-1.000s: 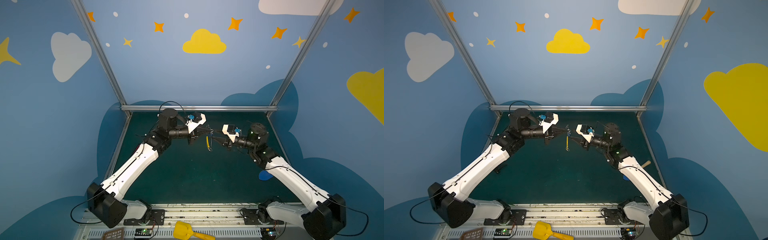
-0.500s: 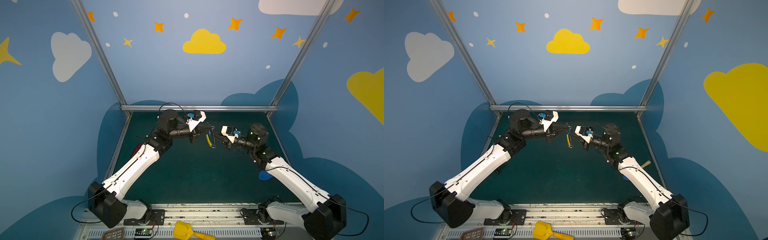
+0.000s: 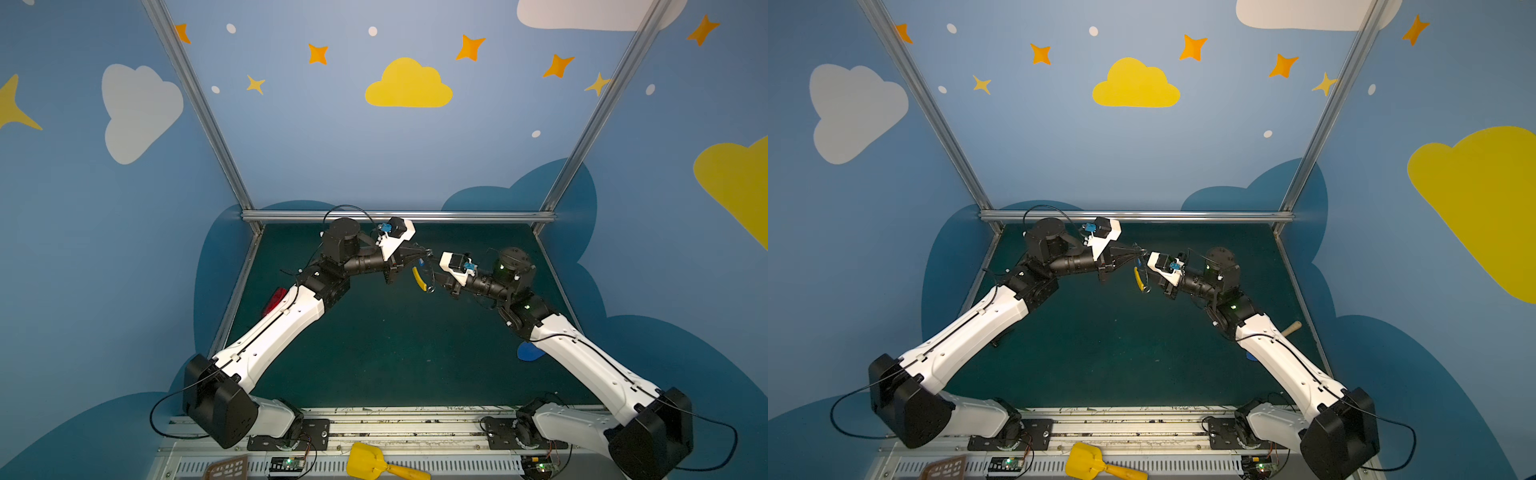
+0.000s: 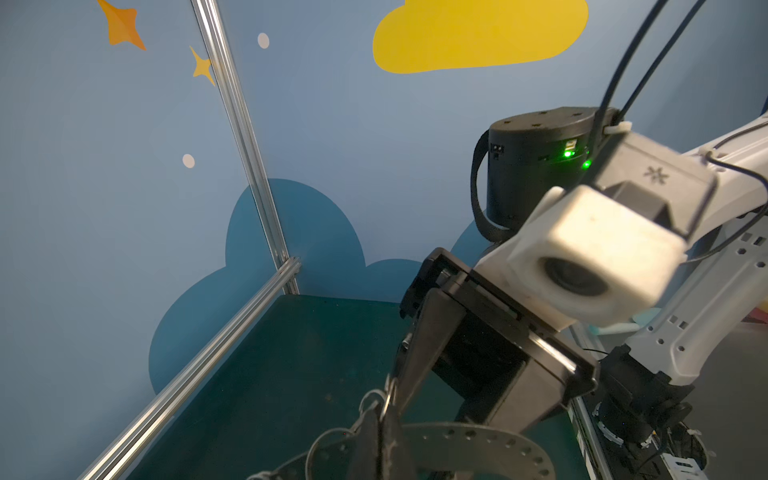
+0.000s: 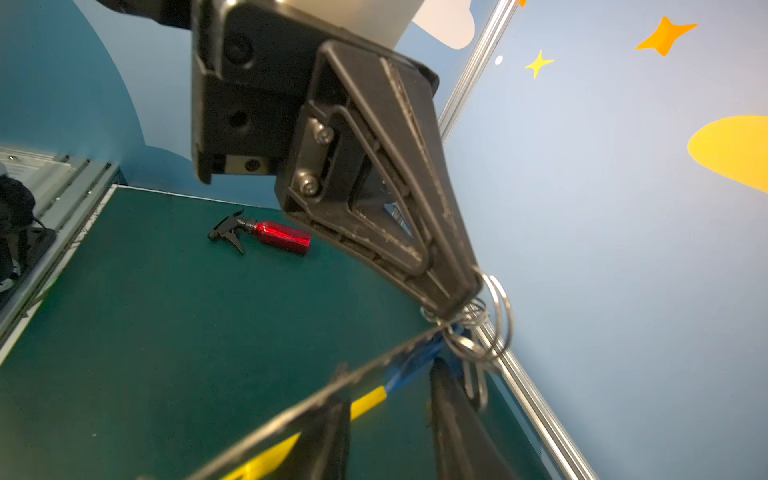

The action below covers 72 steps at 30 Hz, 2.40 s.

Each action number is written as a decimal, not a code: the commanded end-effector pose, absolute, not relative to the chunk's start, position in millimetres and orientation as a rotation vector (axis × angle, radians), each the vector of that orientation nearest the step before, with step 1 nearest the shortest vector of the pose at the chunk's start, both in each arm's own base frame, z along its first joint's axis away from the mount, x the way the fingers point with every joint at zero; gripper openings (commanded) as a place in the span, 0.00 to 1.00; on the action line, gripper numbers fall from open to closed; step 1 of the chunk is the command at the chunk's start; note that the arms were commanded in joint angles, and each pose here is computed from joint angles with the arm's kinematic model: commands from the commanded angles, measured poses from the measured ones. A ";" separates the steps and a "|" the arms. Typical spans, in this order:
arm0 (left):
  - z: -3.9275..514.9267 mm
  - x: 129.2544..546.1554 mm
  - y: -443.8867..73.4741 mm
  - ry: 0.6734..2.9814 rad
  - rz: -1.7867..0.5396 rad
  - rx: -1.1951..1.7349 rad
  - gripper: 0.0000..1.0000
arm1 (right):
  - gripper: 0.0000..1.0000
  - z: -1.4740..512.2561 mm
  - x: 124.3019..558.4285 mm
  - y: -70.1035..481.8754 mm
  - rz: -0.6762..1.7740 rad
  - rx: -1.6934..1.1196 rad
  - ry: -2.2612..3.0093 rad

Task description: Put the keys on the keyring

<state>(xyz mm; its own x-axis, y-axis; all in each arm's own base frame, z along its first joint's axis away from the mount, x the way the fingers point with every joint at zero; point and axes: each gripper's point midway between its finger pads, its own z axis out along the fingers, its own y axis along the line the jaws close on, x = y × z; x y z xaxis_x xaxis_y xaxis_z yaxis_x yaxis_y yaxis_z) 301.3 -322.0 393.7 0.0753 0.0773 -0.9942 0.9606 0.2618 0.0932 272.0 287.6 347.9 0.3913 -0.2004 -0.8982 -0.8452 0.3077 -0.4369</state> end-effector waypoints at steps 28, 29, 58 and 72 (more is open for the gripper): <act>417.2 311.0 -324.3 1.260 -0.937 0.994 0.03 | 0.00 345.9 283.7 285.3 0.340 -1.172 1.097; 416.0 312.7 -324.5 1.263 -0.936 0.987 0.03 | 0.00 345.3 283.5 285.4 0.314 -1.175 1.091; 407.1 312.3 -321.8 1.306 -0.969 0.955 0.03 | 0.01 346.9 291.0 272.8 0.219 -1.131 1.183; 408.8 308.8 -320.7 1.296 -0.978 0.956 0.03 | 0.33 355.0 285.7 270.5 0.369 -1.076 1.175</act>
